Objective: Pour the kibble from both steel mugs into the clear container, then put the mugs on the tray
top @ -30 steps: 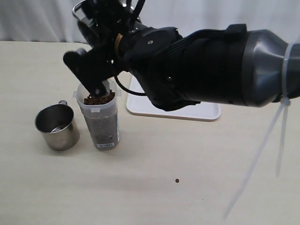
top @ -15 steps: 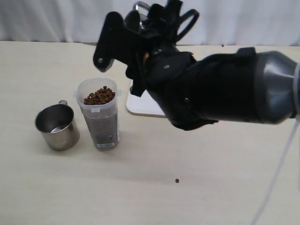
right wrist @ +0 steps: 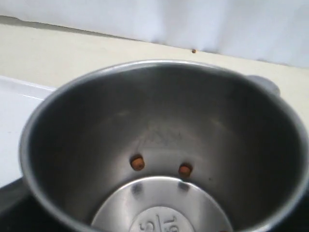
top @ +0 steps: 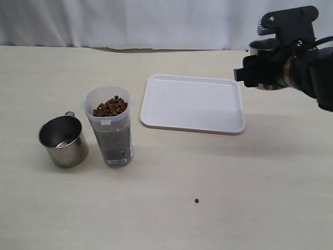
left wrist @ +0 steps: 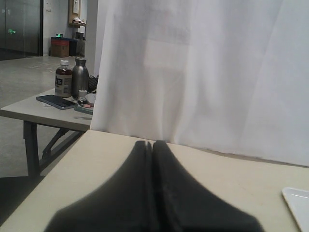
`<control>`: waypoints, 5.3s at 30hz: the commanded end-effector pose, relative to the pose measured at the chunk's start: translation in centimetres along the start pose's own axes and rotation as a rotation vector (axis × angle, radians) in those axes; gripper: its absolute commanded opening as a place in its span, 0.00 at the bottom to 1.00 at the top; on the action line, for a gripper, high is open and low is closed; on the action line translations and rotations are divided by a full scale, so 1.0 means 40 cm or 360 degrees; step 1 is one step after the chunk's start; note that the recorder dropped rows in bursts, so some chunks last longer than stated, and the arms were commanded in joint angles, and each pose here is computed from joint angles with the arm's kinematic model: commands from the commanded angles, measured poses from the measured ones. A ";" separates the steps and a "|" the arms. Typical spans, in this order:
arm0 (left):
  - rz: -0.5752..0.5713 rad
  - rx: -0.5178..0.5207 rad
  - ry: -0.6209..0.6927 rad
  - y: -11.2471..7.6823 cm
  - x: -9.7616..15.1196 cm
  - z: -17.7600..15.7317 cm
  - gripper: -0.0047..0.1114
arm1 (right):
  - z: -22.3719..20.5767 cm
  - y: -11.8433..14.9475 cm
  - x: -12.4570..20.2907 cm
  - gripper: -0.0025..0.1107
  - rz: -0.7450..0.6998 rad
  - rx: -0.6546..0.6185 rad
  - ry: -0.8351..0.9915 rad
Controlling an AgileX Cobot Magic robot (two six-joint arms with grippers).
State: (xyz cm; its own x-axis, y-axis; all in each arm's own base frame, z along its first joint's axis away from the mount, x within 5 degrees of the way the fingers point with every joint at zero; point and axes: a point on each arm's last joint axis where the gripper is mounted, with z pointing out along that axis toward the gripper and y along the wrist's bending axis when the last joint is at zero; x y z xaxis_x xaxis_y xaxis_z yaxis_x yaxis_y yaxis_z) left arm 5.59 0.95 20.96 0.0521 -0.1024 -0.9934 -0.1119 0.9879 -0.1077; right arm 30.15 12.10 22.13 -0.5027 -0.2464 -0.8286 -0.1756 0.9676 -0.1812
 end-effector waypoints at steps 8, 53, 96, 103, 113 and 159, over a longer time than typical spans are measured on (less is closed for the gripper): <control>-0.0012 -0.0004 0.0003 0.001 0.002 0.000 0.04 | 0.071 0.006 0.043 0.07 0.0044 0.0021 0.0130; -0.0012 -0.0001 0.0001 0.000 0.002 0.000 0.04 | 0.259 0.048 0.207 0.07 -0.0006 -0.0461 -0.0665; -0.0012 -0.0004 0.0003 0.001 0.002 0.000 0.04 | 0.418 0.078 0.207 0.90 0.0149 -0.0567 -0.0373; -0.0012 -0.0004 0.0003 0.001 0.002 0.000 0.04 | 0.358 0.064 0.190 0.90 0.0146 -0.0563 -0.0363; -0.0012 -0.0004 0.0003 0.001 0.002 0.000 0.04 | 0.267 0.045 0.214 0.90 0.0134 -0.0558 -0.0247; -0.0012 -0.0004 0.0003 0.001 0.002 0.000 0.04 | -0.484 -0.112 0.353 0.07 0.0381 -0.0476 -0.0959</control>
State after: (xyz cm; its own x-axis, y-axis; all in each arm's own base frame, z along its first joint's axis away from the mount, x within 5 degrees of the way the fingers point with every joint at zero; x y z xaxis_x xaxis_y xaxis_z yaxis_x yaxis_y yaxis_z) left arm 5.59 0.95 20.96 0.0521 -0.1024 -0.9934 -0.1119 0.9879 -0.1077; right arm 7.57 3.34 21.78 -0.0002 0.1381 -0.9904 -0.3980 0.9086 0.1268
